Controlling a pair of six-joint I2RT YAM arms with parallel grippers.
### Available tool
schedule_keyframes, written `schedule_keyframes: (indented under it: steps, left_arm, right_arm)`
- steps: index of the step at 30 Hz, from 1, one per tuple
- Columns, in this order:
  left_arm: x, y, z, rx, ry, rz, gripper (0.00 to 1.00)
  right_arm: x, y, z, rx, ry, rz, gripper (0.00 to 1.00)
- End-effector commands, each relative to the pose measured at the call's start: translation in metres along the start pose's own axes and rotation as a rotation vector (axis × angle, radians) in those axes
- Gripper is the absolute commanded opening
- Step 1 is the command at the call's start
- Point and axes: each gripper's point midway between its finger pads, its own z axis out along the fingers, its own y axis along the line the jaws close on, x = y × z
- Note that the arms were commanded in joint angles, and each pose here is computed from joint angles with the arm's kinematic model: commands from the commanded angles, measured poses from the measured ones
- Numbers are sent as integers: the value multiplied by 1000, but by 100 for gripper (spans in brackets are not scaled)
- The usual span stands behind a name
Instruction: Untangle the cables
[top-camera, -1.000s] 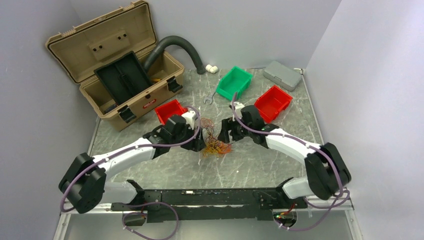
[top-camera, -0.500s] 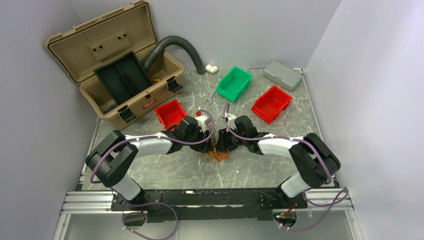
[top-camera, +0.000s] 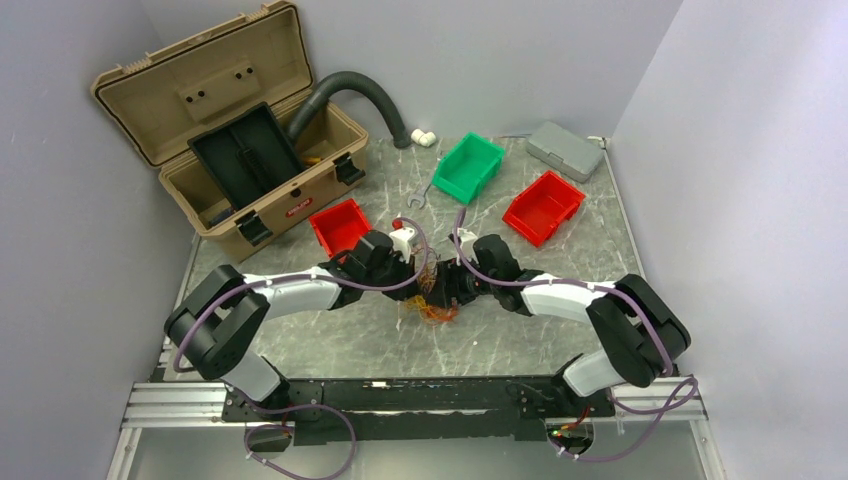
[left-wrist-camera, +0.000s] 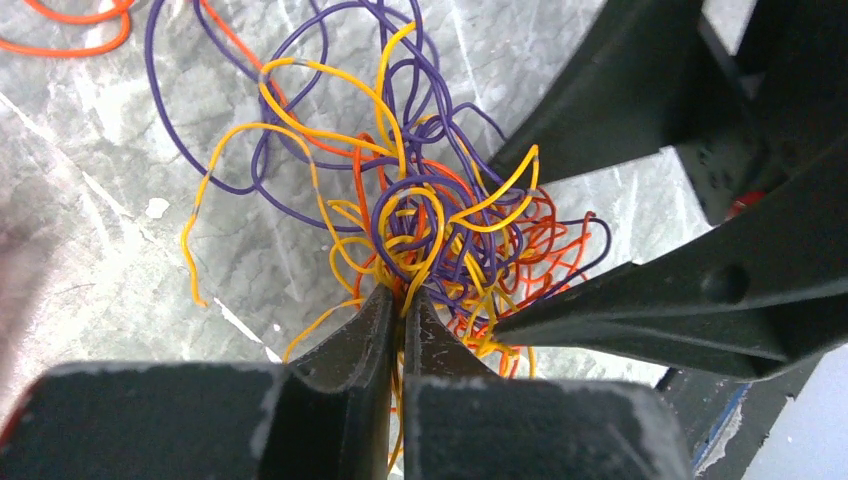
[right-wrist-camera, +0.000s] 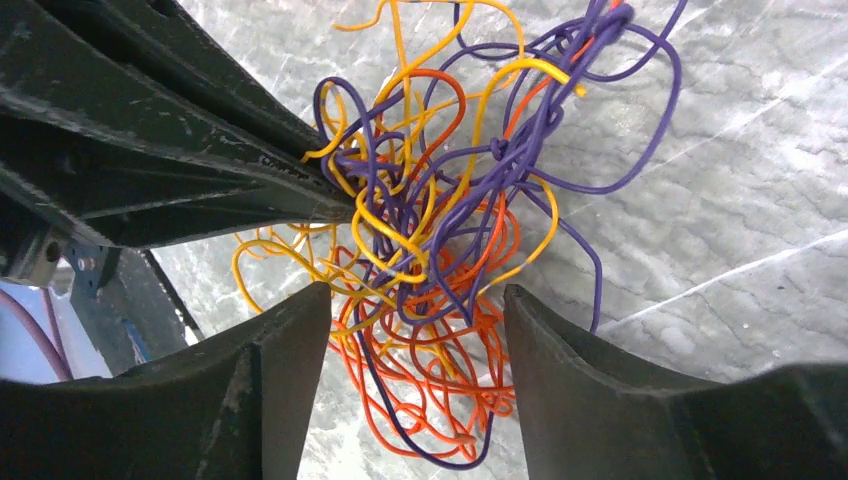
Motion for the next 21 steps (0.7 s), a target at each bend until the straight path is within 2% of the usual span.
schedule_keyframes:
  steps: [1,4,7,9,13,15,21]
  left_arm:
    - [-20,-25,-11,115,-83,57,5]
    - [-22,-32,-13,152,-109,47,5]
    - [-21,-34,-13,169,-111,43,4]
    - [-20,-36,-13,177,-101,39,2]
    - [-15,-30,-16,138,-87,24,0]
    - [-13,-24,-21,104,-98,14,0]
    - [-4,6,-36,-71,-88,-58,0]
  right_arm:
    - [-7,12,-1,-50,-24,-15,69]
    - [-4,11,4,-64,-18,-1,69]
    - [-1,12,10,-89,-16,20,63]
    - [2,12,12,-96,-12,39,49]
    - [-7,1,4,-10,-63,62,10]
    - [-14,-13,-6,81,-103,88,0]
    - [-19,-88,-68,523,-232,281,0]
